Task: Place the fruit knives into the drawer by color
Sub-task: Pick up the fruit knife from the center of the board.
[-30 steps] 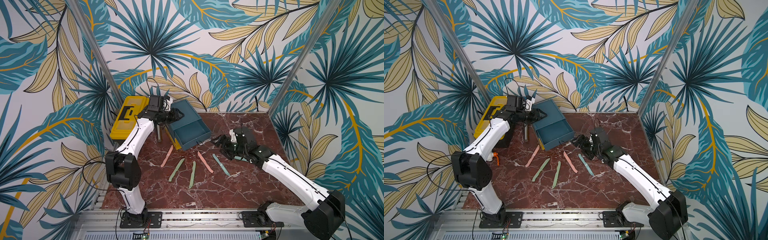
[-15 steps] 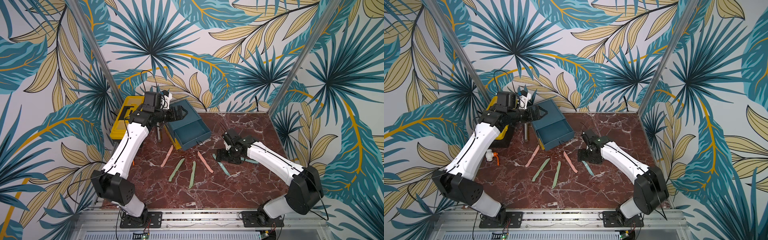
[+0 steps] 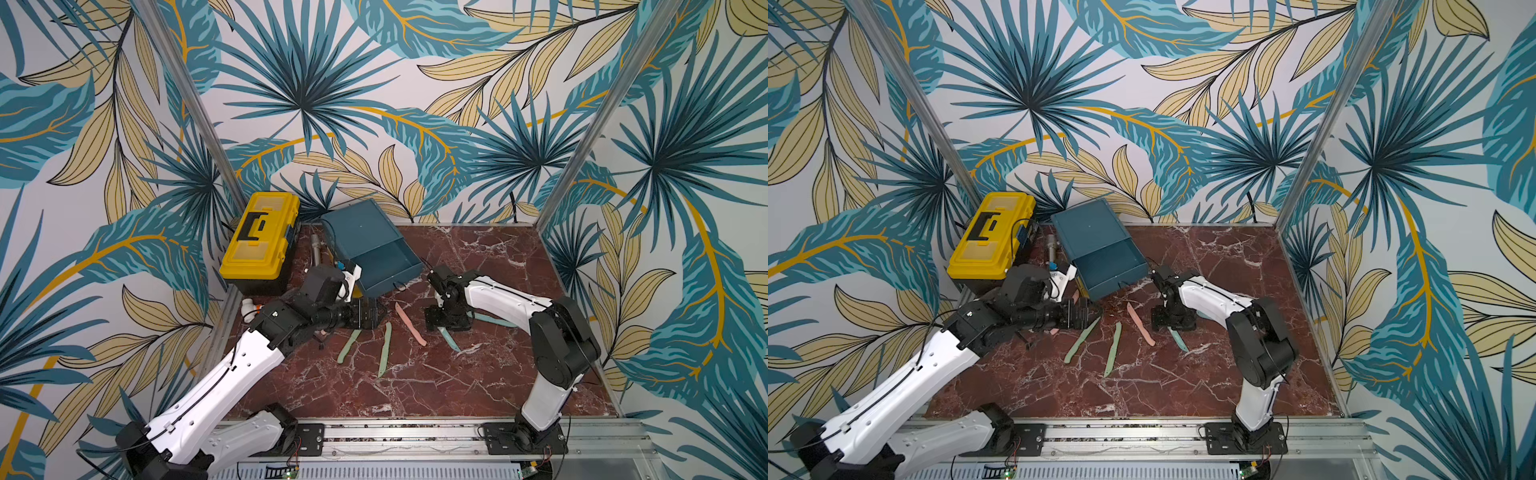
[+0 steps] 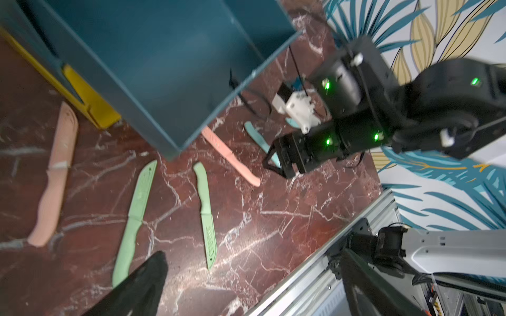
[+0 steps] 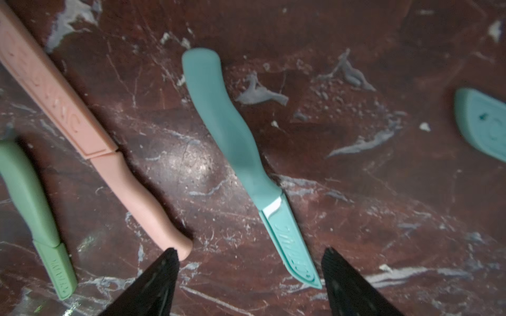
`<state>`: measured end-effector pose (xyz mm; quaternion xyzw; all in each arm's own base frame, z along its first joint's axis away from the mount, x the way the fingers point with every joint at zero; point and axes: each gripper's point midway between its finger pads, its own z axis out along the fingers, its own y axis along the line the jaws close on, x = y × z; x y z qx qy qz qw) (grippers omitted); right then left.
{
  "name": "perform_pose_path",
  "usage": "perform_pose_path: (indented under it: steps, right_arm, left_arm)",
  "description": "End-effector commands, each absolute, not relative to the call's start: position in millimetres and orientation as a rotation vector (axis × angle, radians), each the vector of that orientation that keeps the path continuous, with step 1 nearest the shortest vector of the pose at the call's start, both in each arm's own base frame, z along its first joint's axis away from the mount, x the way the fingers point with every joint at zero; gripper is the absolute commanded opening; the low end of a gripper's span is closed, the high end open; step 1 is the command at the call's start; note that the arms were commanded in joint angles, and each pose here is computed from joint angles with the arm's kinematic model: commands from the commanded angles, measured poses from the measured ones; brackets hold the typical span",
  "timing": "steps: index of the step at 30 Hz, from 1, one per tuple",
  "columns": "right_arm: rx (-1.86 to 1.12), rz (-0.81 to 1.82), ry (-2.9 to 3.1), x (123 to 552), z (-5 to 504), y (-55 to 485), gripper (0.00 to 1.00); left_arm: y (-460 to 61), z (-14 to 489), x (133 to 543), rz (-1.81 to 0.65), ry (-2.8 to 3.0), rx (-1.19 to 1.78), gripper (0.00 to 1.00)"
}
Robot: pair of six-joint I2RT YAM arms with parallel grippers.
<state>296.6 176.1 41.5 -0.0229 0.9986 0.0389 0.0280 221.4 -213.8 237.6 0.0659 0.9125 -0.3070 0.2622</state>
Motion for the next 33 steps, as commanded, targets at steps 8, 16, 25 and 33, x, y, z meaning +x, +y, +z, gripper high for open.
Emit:
perform_pose_path:
  steps: [8,16,25,33]
  right_arm:
    - [-0.094,0.092,3.094,308.7,24.0,172.3,0.78]
    - [-0.105,0.104,3.09,321.2,15.6,176.4,0.59]
    - [-0.117,0.051,3.094,320.8,17.9,164.5,0.25]
    - [-0.089,0.065,3.107,317.8,14.2,162.9,0.35]
  left_arm:
    - [-232.5,214.3,192.5,-0.815,2.537,0.173,1.0]
    - [-239.1,208.9,184.7,-0.837,2.533,0.146,1.0]
    - [-239.3,208.2,182.6,-0.836,2.536,0.158,1.0]
    - [-241.0,204.8,181.7,-0.84,2.54,0.167,1.0]
